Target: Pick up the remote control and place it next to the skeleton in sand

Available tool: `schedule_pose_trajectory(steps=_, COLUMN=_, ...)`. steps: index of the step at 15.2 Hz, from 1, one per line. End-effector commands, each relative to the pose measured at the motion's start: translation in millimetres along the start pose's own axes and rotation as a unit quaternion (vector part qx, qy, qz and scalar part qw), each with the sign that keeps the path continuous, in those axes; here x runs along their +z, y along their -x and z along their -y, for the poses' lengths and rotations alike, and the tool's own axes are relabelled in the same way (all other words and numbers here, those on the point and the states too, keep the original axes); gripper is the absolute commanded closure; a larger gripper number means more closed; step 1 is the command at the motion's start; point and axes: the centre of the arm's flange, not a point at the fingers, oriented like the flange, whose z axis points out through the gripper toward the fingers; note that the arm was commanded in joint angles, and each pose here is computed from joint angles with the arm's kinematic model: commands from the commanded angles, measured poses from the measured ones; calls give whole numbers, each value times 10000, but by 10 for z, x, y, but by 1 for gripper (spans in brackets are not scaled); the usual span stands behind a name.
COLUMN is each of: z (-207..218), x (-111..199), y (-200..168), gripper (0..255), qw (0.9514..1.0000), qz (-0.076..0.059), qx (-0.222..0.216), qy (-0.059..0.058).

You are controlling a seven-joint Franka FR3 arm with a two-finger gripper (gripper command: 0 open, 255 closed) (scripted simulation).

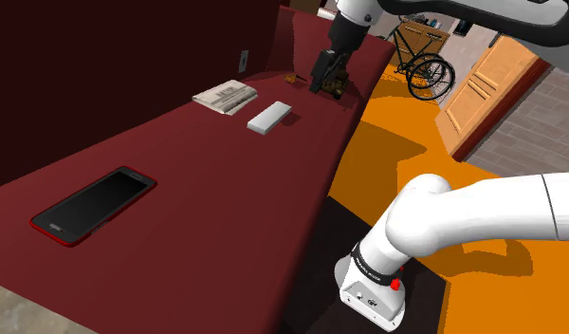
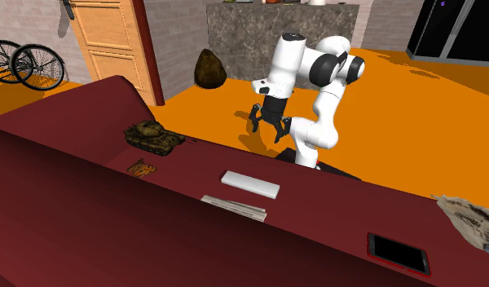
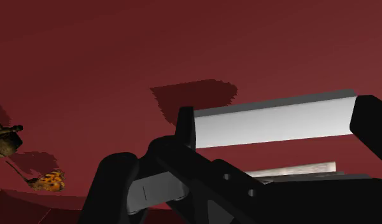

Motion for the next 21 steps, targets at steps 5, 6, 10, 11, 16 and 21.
schedule_pose_trajectory(steps=5, z=173, x=361, y=-428, gripper=0, qw=9777, qz=386, qx=2063, qy=-87)
schedule_pose_trajectory(steps=6, z=189, x=456, y=-539, gripper=0, qw=9652, qz=481, qx=2568, qy=-108)
schedule_pose_trajectory(steps=10, z=144, x=858, y=-962, gripper=0, qw=8887, qz=843, qx=4502, qy=-190)
schedule_pose_trajectory(steps=11, z=108, x=964, y=-1058, gripper=0, qw=8632, qz=928, qx=4957, qy=-209)
schedule_pose_trajectory(steps=16, z=58, x=1287, y=-1170, gripper=0, qw=8189, qz=1056, qx=5637, qy=-238)
schedule_pose_trajectory(steps=21, z=96, x=1523, y=-1134, gripper=0, qw=8189, qz=1056, qx=5637, qy=-238)
